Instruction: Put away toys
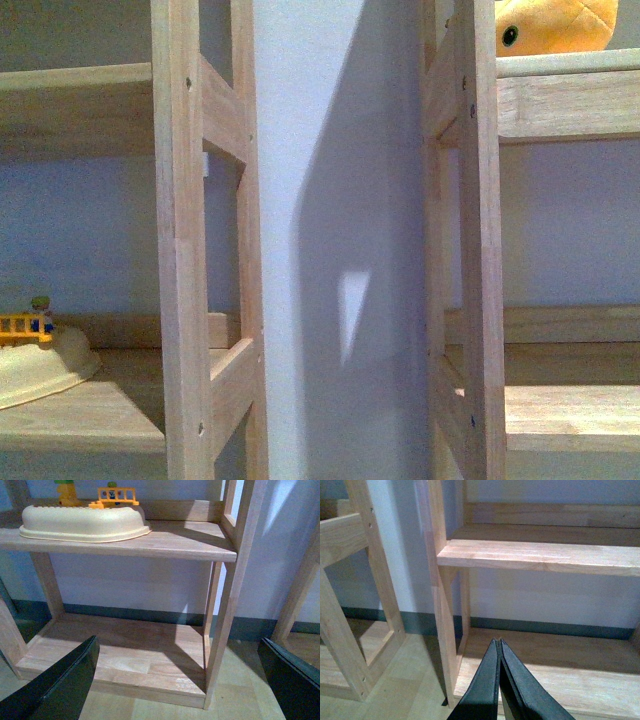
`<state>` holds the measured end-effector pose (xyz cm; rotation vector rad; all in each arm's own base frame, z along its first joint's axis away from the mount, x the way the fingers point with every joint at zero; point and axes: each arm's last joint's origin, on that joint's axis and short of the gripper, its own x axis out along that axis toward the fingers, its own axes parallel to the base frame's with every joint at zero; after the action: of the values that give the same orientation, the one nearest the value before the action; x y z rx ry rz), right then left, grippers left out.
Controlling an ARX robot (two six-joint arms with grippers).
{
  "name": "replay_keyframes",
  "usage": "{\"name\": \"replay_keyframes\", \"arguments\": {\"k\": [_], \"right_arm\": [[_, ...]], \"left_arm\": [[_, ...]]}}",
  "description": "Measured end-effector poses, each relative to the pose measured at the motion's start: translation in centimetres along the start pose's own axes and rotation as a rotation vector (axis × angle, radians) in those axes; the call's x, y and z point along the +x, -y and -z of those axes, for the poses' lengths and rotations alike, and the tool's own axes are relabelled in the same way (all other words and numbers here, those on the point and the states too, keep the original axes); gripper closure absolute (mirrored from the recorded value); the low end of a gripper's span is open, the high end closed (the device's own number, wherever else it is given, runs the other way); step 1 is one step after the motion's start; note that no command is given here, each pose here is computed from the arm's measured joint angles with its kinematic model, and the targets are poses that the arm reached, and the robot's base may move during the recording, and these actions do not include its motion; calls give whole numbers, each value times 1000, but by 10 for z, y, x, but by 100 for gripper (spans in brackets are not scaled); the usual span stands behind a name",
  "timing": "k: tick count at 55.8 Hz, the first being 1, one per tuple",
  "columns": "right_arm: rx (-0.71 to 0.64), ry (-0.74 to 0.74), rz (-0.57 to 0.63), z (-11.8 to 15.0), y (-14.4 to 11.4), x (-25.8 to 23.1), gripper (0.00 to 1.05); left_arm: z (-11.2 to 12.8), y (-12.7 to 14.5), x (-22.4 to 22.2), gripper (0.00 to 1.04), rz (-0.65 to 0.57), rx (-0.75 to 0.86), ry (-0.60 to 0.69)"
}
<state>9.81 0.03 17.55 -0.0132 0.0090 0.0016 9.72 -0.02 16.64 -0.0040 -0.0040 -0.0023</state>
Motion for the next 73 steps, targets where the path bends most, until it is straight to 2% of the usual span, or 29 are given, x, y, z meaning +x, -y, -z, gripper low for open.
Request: {"name": "replay_keyframes", "arguments": {"k": [7, 27, 47, 56, 59, 73], "right_arm": [[0, 6, 0, 8, 0, 0, 101], [0, 13, 1, 8, 0, -1, 101], [0, 13, 1, 8, 0, -1, 46], [0, 13, 1, 8, 0, -1, 13], [1, 13, 1, 8, 0, -1, 6], [2, 14, 1, 8, 0, -1, 7]], "left_arm": [[0, 0, 0, 6, 0, 0, 0], [0, 0, 0, 6, 0, 0, 0], [0, 0, 0, 6, 0, 0, 0], [0, 0, 0, 6, 0, 0, 0], [0, 0, 0, 6, 0, 0, 0], [0, 0, 0, 6, 0, 0, 0]]}}
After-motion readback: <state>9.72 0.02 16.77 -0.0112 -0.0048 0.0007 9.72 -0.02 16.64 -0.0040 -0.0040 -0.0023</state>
